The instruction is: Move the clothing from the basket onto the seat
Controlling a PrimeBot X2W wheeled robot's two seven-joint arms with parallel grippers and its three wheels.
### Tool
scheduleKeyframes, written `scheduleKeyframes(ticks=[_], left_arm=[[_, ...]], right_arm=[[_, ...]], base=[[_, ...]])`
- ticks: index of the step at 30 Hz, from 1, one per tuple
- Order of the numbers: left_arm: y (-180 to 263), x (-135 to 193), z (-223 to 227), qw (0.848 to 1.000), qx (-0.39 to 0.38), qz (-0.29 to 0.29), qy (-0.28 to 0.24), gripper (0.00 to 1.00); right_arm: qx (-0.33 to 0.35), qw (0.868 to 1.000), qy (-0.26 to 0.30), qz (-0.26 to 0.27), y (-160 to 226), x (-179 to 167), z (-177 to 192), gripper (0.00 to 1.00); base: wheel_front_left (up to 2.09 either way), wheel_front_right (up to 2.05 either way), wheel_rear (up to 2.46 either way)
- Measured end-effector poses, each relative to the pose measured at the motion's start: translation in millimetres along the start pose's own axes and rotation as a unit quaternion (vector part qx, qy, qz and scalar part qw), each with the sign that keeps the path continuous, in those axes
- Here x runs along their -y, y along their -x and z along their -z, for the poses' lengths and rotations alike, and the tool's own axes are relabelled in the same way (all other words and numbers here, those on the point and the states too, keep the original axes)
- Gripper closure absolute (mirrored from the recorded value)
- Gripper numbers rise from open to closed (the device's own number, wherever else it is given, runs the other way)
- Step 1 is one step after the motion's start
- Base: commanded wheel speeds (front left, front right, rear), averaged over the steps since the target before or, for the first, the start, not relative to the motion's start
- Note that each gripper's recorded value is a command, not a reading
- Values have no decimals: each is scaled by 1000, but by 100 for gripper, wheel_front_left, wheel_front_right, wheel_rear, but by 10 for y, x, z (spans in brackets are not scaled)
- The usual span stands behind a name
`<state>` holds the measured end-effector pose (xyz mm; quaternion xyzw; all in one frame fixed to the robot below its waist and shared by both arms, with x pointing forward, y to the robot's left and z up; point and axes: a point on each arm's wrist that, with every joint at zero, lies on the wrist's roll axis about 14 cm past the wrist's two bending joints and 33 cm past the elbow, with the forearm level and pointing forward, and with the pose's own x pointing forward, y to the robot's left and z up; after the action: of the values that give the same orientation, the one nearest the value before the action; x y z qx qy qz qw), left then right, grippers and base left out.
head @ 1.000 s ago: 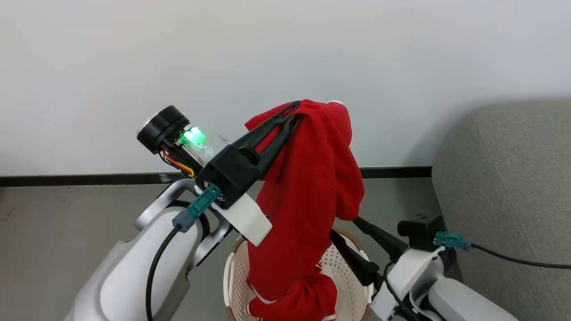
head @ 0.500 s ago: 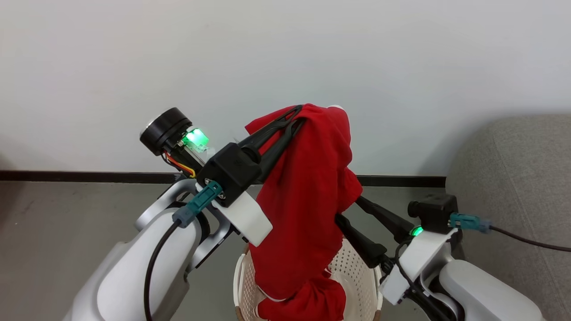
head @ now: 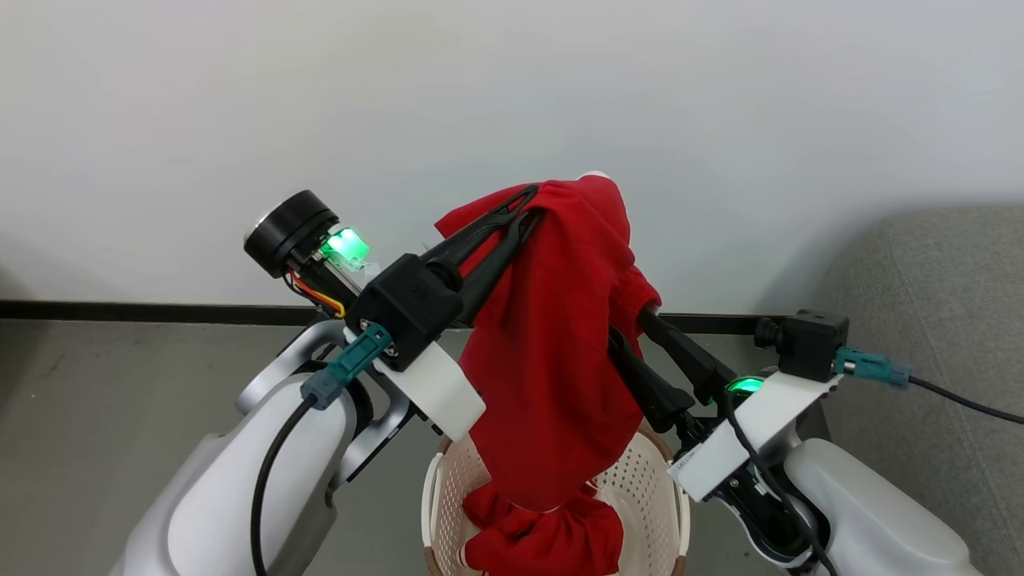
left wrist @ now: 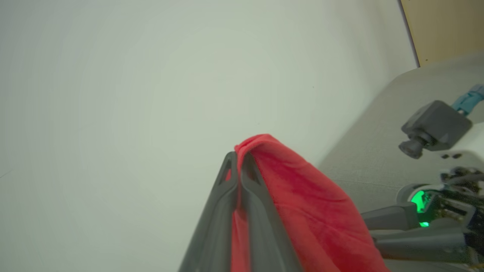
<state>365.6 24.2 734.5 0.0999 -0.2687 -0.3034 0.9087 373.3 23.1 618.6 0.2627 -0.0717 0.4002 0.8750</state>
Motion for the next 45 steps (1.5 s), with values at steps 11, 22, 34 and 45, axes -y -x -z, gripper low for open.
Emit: scheduleKeyframes(ticks=[11, 22, 34, 45], left_arm=[[42, -9, -21, 1000, -1, -4, 0, 100], [245, -144, 375, 996, -58, -47, 46, 100], [457, -3, 879, 984, -111, -68, 123, 58], [411, 418, 1022, 972, -111, -39, 203, 0]], right_arm=[[3, 999, -38, 13, -48, 23, 41, 100], [25, 999, -11, 31, 37, 187, -171, 100], [145, 986, 41, 69, 237, 439, -1068, 100], [210, 964, 111, 117, 610, 651, -1663, 100]], base=[[0, 0, 0], [0, 0, 0], [0, 0, 0], [0, 0, 0]])
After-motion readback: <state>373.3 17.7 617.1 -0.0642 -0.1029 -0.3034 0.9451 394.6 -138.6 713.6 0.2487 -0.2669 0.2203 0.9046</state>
